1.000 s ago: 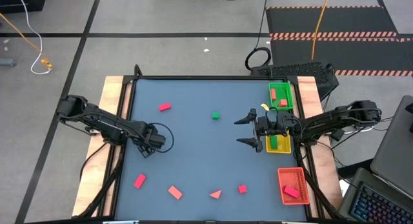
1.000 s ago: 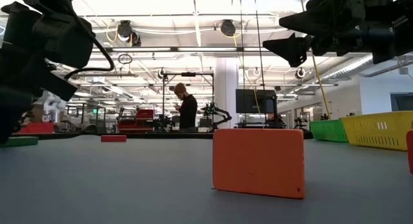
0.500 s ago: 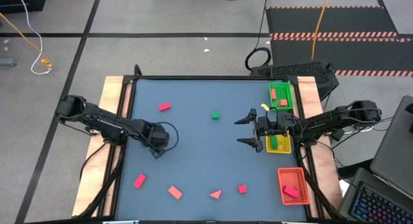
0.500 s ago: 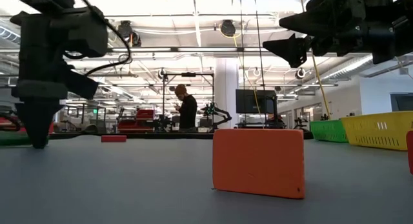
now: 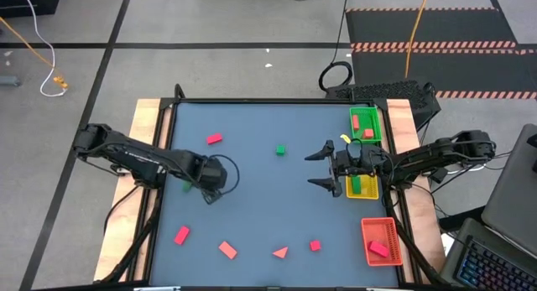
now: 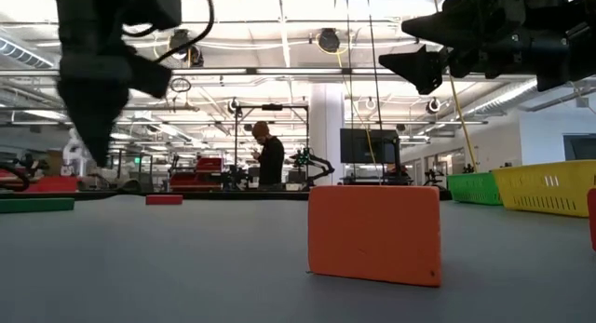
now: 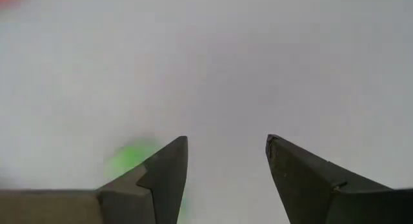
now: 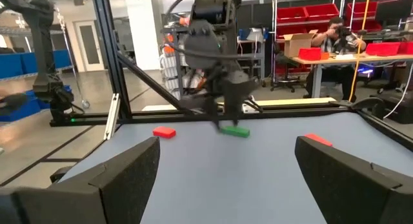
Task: Sort & place blocks by color
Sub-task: Put the left green block into the yellow basket
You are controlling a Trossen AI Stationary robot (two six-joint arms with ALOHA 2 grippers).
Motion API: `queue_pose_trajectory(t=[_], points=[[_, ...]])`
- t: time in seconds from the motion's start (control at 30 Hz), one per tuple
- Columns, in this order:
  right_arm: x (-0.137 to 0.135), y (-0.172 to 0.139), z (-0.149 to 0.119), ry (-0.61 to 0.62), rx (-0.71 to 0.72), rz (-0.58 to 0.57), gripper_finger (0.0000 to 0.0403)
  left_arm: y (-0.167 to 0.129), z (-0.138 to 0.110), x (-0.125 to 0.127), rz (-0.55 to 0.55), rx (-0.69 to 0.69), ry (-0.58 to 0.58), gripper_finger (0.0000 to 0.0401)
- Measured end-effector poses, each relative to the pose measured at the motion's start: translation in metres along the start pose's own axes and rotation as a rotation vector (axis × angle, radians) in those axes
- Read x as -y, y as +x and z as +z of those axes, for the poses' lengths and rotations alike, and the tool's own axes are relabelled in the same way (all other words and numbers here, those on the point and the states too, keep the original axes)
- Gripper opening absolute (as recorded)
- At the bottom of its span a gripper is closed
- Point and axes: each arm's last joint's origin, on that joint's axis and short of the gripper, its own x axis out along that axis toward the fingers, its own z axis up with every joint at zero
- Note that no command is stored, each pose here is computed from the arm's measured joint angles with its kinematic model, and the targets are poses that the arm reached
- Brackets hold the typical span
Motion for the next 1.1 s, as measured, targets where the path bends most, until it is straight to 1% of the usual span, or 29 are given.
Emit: queue_pose_trajectory(t=[0.03, 0.1, 0.17, 0.2, 0.33, 0.5, 0.57, 0.7, 0.9, 0.93, 1.0, 1.1], points=[[0.0, 0.0, 0.0, 0.0, 0.0, 0.0, 0.0352, -0.004, -0.003, -0.005, 0.067, -0.025, -0.038, 0.0214], [0.0, 0.0, 0.0, 0.001, -0.002, 0.0, 0.0352, -0.007, -0.007, -0.014, 0.166, -0.066, -0.131, 0.0214], [0.0, 0.0, 0.0, 0.0, -0.002, 0.001, 0.0352, -0.004, -0.013, -0.022, 0.241, -0.126, -0.21, 0.0214], [0.0, 0.0, 0.0, 0.0, -0.001, 0.001, 0.0352, -0.001, -0.016, -0.025, 0.256, -0.143, -0.241, 0.0214], [0.0, 0.0, 0.0, 0.001, -0.002, 0.006, 0.0352, 0.022, -0.022, -0.031, 0.223, -0.18, -0.295, 0.0214], [0.0, 0.0, -0.001, 0.001, -0.006, 0.007, 0.0352, 0.045, -0.03, -0.039, 0.176, -0.216, -0.322, 0.0214], [0.0, 0.0, -0.001, 0.001, -0.007, 0.007, 0.0352, 0.051, -0.033, -0.043, 0.184, -0.224, -0.329, 0.0214], [0.0, 0.0, 0.0, 0.001, -0.006, 0.007, 0.0352, 0.06, -0.034, -0.046, 0.132, -0.209, -0.302, 0.0214], [0.0, 0.0, 0.0, 0.001, -0.005, 0.006, 0.0352, 0.057, -0.029, -0.044, 0.121, -0.203, -0.278, 0.0211], [0.0, 0.0, 0.0, 0.001, -0.003, 0.006, 0.0352, 0.056, -0.029, -0.044, 0.122, -0.203, -0.272, 0.0205], [0.0, 0.0, 0.0, 0.0, -0.002, -0.003, 0.0352, 0.055, -0.026, -0.042, 0.108, -0.19, -0.258, 0.018], [0.001, 0.0, 0.0, -0.006, 0.003, -0.036, 0.0352, 0.054, -0.02, -0.038, 0.061, -0.141, -0.233, 0.0118]])
